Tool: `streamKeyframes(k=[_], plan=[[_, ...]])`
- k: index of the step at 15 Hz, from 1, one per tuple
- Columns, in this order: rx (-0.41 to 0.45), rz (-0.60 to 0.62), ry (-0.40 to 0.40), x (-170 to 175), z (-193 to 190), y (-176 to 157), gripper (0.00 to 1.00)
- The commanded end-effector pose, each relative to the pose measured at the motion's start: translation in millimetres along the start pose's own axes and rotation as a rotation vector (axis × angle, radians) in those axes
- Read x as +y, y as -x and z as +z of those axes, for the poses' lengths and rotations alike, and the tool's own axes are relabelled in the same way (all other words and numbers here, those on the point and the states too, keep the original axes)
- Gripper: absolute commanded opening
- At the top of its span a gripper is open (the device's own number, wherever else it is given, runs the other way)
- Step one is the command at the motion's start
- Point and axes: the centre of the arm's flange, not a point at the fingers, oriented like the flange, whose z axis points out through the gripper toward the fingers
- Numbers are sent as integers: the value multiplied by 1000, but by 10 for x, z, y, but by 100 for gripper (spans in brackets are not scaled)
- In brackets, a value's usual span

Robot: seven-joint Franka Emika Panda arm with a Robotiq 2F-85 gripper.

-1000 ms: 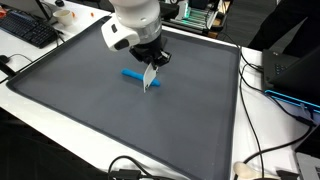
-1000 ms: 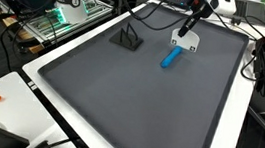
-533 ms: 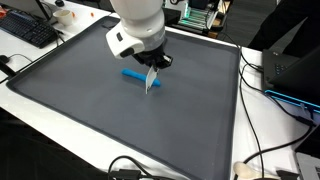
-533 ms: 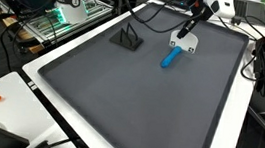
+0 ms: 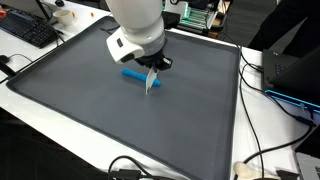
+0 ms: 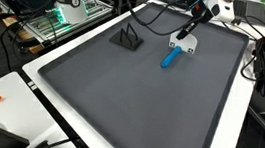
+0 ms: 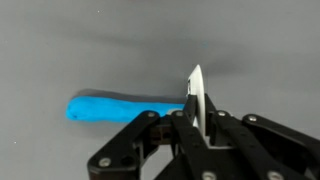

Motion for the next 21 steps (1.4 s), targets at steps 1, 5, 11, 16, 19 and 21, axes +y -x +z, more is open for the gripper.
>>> streamKeyframes(k=[1,5,11,16,19,21], plan=[[-54,-31,-20,27,188,-155,2],[-108,-32,-28,56,214,-226,2],[-146,-50,-119,127,209,-291,2],[-151,-38,-171,236,143,-279,2],[-159,-33,-194,247,133,-258,2],[-164,-32,-217,251,123,-243,2]])
